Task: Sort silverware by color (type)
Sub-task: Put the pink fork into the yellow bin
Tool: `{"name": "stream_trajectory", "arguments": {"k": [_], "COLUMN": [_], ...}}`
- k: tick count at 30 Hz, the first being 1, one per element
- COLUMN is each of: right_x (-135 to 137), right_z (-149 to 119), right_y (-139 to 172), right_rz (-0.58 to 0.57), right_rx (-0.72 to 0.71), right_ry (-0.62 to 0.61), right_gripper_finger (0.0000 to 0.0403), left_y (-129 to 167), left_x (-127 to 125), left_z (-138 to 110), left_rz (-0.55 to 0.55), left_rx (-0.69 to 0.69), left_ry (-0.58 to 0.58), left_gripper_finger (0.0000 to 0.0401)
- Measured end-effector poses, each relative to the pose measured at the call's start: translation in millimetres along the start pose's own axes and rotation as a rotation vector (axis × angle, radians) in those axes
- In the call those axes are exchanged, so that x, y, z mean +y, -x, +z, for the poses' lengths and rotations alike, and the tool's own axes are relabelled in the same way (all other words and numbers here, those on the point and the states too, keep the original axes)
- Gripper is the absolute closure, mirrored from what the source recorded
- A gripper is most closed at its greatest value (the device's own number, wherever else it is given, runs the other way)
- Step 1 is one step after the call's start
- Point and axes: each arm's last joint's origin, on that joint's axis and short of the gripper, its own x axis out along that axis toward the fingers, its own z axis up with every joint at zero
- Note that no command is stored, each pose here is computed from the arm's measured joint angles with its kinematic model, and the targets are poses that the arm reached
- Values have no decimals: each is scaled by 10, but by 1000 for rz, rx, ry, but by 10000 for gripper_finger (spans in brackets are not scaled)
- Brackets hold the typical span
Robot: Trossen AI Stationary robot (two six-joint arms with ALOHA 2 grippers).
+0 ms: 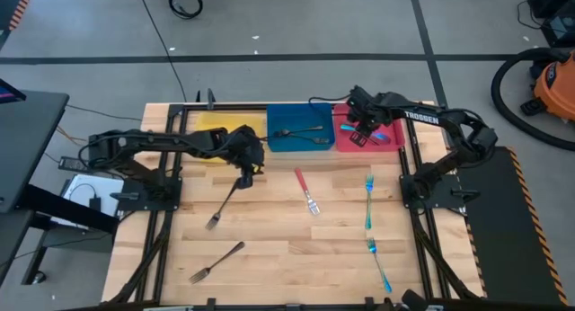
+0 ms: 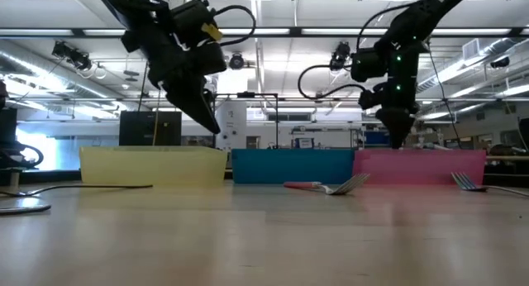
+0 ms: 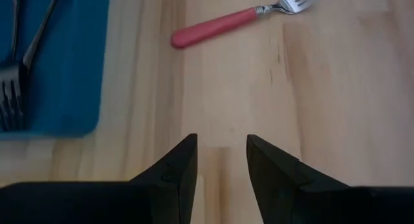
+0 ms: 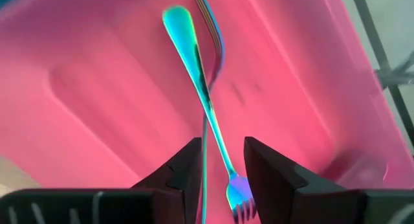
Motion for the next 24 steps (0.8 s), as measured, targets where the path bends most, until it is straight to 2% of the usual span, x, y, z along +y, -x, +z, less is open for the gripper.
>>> {"name": "stream_trajectory", "arguments": {"k": [7, 10, 13, 17, 20, 24], "right_x": [73, 88, 91, 85, 90, 94], "right_z": [73, 76, 77, 77, 79, 80], "right_y": [92, 97, 97, 97, 99, 100], "right_rz": [5, 6, 2, -19, -29, -29], "right_rx": [-35, -38, -38, -36, -36, -38], "right_ry": [34, 41, 44, 43, 46, 47], "right_gripper_finger": [279, 279, 279, 279, 279, 279], "left_y": [-74, -89, -79, -65, -101, -247], "left_x": [33, 47, 67, 119, 167, 219], "left_z": [93, 153, 285, 494, 651, 775], "left_rz": [12, 11, 20, 35, 40, 3], "left_rx": [-45, -104, -145, -186, -186, -90], "left_ry": [-37, -108, -205, -225, -265, -343], "left_gripper_finger": [268, 268, 268, 268, 268, 268]}}
